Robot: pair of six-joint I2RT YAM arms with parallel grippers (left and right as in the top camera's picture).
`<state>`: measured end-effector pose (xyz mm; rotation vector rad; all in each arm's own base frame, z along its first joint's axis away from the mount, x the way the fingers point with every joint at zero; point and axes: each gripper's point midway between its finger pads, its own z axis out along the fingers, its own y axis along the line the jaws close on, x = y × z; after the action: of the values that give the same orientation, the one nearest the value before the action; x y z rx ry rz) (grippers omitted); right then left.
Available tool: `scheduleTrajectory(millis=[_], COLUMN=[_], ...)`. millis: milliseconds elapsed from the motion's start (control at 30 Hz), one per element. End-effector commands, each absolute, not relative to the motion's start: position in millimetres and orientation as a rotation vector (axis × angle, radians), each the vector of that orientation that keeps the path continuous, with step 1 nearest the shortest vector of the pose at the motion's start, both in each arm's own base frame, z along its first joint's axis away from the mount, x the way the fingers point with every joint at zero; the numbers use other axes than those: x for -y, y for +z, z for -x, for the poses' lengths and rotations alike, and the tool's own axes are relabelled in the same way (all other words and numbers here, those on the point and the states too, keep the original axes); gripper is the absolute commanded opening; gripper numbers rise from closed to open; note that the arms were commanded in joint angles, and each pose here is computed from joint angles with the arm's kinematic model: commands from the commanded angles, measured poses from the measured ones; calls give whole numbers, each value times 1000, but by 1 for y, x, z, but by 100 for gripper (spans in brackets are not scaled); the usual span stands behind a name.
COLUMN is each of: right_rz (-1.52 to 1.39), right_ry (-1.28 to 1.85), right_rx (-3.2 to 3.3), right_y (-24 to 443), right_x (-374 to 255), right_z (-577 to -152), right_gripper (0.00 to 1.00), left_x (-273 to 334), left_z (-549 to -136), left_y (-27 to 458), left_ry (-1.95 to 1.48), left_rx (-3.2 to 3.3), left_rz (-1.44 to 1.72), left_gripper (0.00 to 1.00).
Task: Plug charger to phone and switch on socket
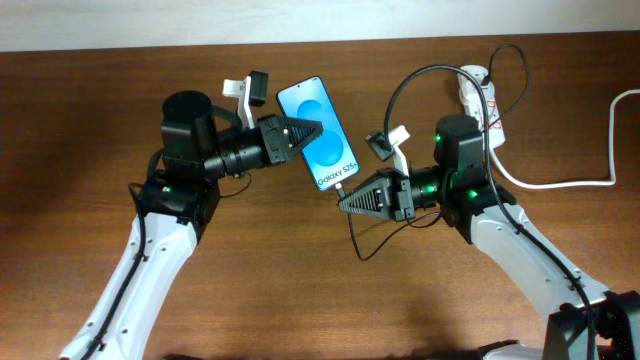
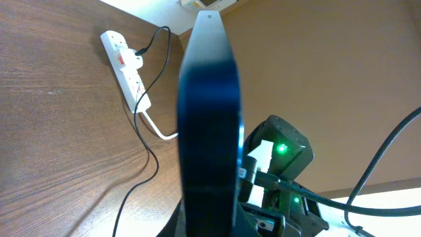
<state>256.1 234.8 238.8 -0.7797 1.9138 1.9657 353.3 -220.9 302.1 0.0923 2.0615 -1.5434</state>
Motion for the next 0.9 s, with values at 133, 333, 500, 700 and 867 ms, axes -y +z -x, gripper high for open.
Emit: scheduleTrajectory(millis=[133, 333, 500, 700, 867], right_rz=[720, 777, 827, 837, 856], right_ry=[1996, 2024, 1987, 1981, 1967], right_rx=[-1967, -1923, -1872, -1863, -1843], right_y=[241, 246, 251, 251, 254], right_x=[-236, -235, -235, -236, -236], right_z=[-258, -252, -254, -254, -255], right_gripper=[4, 4, 4, 4, 4], left_x=[225, 216, 201, 202, 215], left_z=[-346, -341, -349, -348, -346], left_y=[314, 333, 334, 341, 342], left_ry=[-1583, -1633, -1612, -1601, -1597], left_rx=[-2021, -1927, -1920, -1877, -1873], left_rz=[-189, -313, -276, -318, -329], left_gripper=[0, 0, 0, 0, 0])
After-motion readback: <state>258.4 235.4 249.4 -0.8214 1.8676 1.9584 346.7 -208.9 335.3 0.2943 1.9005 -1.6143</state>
